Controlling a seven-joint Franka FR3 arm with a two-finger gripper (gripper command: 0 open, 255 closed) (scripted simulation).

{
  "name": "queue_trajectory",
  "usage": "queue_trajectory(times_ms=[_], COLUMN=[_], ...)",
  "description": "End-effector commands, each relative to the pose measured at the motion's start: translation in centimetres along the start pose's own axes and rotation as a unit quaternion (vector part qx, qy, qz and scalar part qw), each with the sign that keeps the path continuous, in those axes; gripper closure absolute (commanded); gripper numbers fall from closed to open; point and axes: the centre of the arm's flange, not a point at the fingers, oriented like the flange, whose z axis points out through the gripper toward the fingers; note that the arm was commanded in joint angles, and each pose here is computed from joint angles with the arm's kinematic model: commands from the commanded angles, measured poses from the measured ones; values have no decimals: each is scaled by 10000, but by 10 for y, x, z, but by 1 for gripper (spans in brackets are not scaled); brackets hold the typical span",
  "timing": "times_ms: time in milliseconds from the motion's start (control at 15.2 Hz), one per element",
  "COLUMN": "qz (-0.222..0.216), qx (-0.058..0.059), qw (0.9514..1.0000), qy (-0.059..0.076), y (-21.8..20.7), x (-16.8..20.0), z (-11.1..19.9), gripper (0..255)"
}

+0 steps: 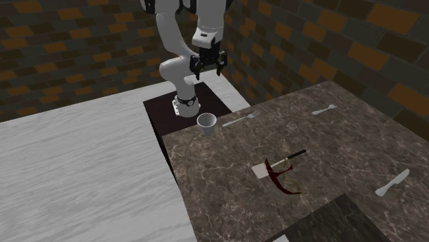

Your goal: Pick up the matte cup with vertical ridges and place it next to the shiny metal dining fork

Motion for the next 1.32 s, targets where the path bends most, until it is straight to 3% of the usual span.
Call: queue_trajectory(times_ms=[0, 1056, 1254], qz=[0, -567, -571], qx=[0, -762, -768], qw=[10000, 9942, 9942], qy=[0, 496, 500], y=[0, -53, -52], x=[0, 22, 23], z=[0, 208, 220], gripper=[0, 0, 0])
